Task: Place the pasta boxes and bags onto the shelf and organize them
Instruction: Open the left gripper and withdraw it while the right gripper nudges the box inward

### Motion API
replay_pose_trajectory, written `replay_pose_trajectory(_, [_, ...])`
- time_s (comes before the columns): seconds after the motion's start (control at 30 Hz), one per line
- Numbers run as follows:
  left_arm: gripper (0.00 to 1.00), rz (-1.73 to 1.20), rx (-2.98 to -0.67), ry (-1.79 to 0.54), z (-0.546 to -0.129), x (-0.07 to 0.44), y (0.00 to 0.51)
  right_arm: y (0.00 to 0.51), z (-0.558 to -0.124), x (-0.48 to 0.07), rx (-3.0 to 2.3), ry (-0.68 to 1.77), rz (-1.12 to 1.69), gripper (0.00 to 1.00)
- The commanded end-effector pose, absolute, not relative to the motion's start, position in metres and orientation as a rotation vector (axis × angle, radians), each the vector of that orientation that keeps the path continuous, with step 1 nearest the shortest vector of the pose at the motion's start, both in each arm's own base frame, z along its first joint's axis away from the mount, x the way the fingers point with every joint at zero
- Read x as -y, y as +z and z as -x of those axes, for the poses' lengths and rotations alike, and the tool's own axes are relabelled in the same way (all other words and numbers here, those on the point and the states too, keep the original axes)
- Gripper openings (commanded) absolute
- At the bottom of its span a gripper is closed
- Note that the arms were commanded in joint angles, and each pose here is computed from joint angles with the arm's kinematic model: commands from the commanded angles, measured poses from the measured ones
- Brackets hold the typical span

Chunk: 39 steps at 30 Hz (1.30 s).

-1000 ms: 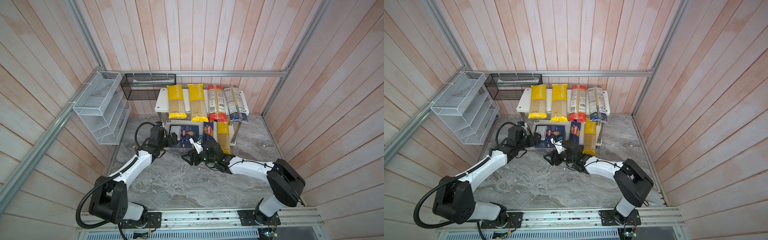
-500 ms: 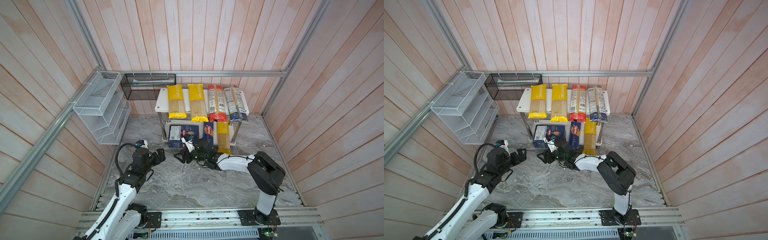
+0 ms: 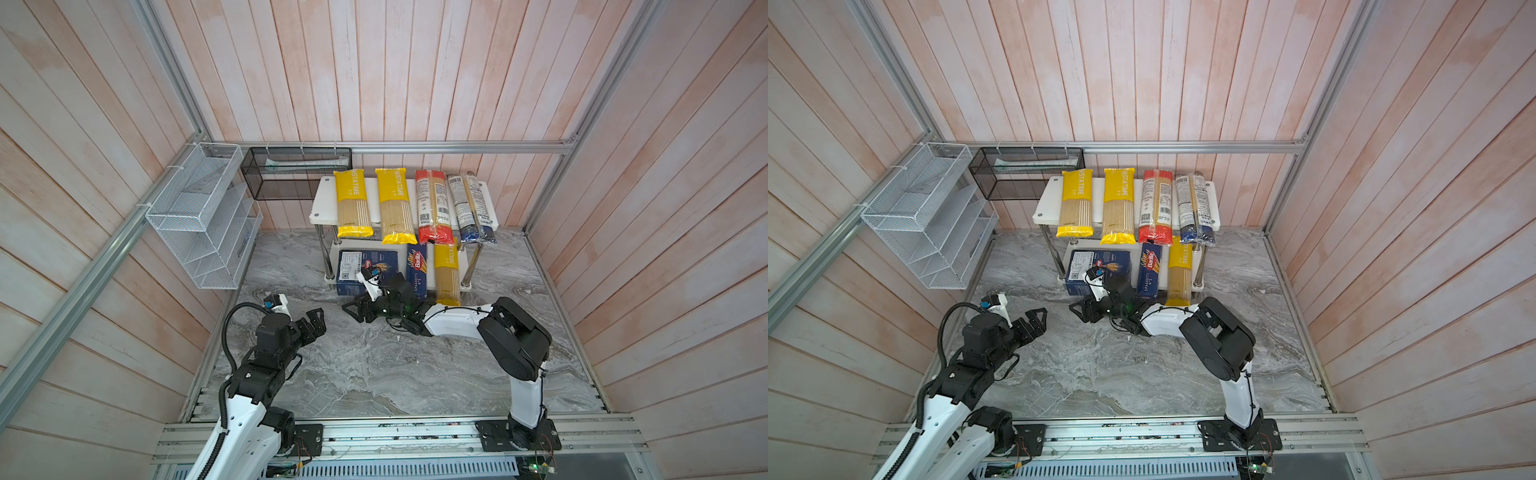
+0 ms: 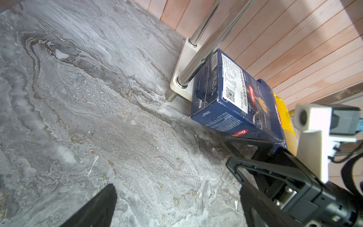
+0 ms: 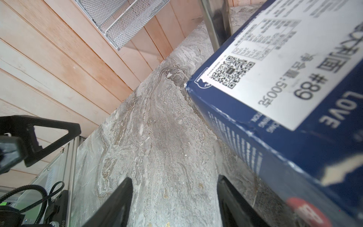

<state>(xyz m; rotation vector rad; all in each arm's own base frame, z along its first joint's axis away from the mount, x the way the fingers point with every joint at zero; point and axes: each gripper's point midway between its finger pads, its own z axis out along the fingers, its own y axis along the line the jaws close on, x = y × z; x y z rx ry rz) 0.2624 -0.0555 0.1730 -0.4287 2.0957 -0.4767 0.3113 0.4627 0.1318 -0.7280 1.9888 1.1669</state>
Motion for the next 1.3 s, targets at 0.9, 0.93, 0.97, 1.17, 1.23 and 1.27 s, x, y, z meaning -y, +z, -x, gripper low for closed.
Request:
replay_pose_trajectory(0.9, [1.0, 0.438, -2.098, -0.452, -0.253, 0.049, 0.164, 0.133, -0.383, -0.459, -1.946, 1.107, 0.64, 0.67])
replay_pose_trajectory(0.93, [1.0, 0.436, -2.098, -0.452, -0.253, 0.049, 0.164, 0.133, -0.384, -0.459, -1.945, 1.106, 0.639, 0.67])
replay_pose_trajectory(0.97, [1.0, 0.435, -2.096, -0.452, -0.253, 0.049, 0.164, 0.133, -0.385, -0.459, -1.942, 1.106, 0.636, 0.67])
replay_pose_trajectory(1.17, [1.0, 0.435, -2.095, -0.438, -0.253, 0.048, 0.165, 0.141, -0.393, -0.46, -1.931, 1.082, 0.64, 0.67])
replay_pose_trajectory(1.23, [1.0, 0.435, -2.091, -0.436, -0.254, 0.047, 0.166, 0.141, -0.396, -0.463, -1.932, 1.073, 0.649, 0.67])
replay_pose_trajectory(1.27, [1.0, 0.436, -2.092, -0.433, -0.254, 0.047, 0.165, 0.14, -0.398, -0.464, -1.935, 1.069, 0.651, 0.67])
